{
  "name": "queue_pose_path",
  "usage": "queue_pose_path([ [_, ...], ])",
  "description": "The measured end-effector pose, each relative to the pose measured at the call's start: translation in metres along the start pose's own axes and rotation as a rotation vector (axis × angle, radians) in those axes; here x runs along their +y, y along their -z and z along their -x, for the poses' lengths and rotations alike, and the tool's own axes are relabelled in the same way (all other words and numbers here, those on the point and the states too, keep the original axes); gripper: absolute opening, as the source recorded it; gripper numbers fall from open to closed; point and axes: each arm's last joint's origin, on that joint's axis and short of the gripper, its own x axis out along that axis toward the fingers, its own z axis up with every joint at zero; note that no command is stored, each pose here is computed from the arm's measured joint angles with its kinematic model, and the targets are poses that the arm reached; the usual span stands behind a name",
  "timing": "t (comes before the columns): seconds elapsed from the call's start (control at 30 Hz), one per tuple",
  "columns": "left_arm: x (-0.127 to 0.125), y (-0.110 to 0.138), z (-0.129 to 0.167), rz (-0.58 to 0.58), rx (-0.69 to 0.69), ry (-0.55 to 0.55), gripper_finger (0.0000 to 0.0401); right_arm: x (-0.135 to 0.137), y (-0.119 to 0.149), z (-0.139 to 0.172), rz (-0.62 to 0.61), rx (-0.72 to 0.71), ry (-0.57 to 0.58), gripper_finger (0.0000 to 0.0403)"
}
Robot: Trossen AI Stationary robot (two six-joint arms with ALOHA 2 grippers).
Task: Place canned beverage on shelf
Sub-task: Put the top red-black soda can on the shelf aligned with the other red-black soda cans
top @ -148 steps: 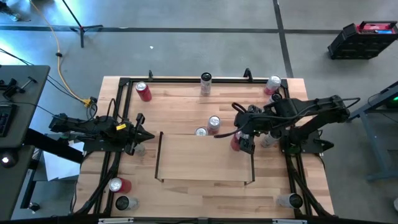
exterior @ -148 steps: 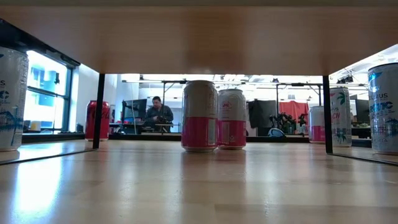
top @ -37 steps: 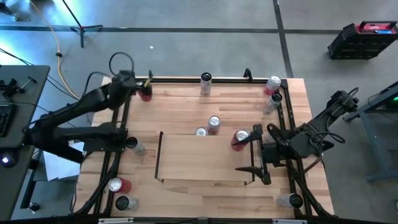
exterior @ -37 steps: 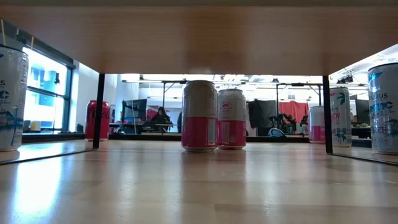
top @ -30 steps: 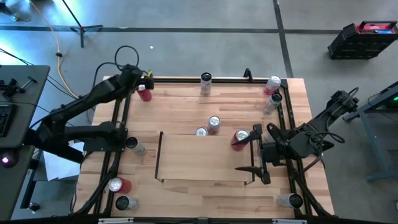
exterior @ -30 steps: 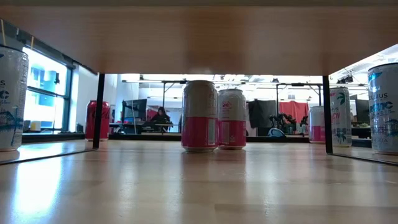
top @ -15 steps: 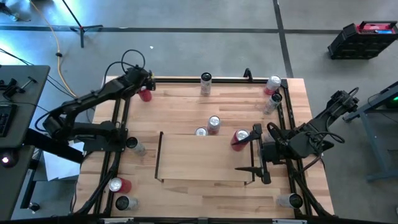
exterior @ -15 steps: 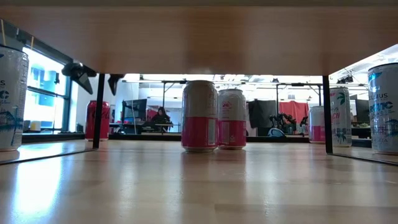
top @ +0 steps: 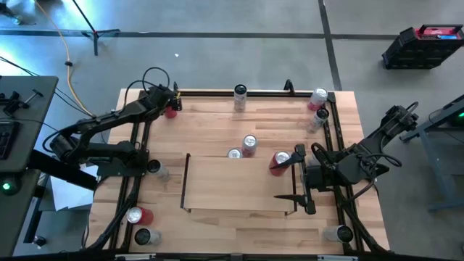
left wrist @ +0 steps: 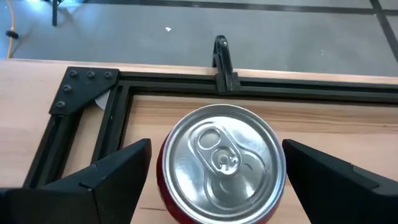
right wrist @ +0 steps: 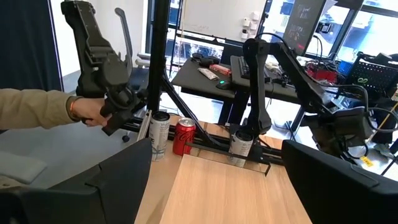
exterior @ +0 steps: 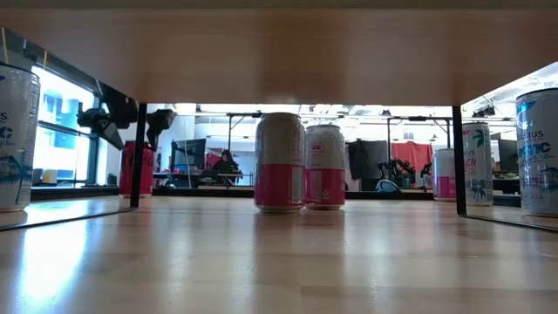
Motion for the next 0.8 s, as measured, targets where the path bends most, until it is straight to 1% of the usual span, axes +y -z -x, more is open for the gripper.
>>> queue_pose_path([
  [0.23,0.002,0.012,-0.009,0.024,-0.044,0.029,0.0351,0.000,0.000,0.000,0.003,0.003,0.000,0.0344],
  [0.43,0.005,0.021,-0.013,0.001,-0.052,0.033,0.0351,0.000,0.000,0.000,0.004,0.004,-0.001,0.0344],
  [0.67,0.004,0.019,-0.013,-0.002,-0.084,0.034,0.0351,0.000,0.000,0.000,0.004,0.004,0.000,0.0344],
  [0.8,0.004,0.020,-0.013,-0.009,-0.075,0.031,0.0348,0.000,0.000,0.000,0.004,0.004,-0.001,0.0344],
])
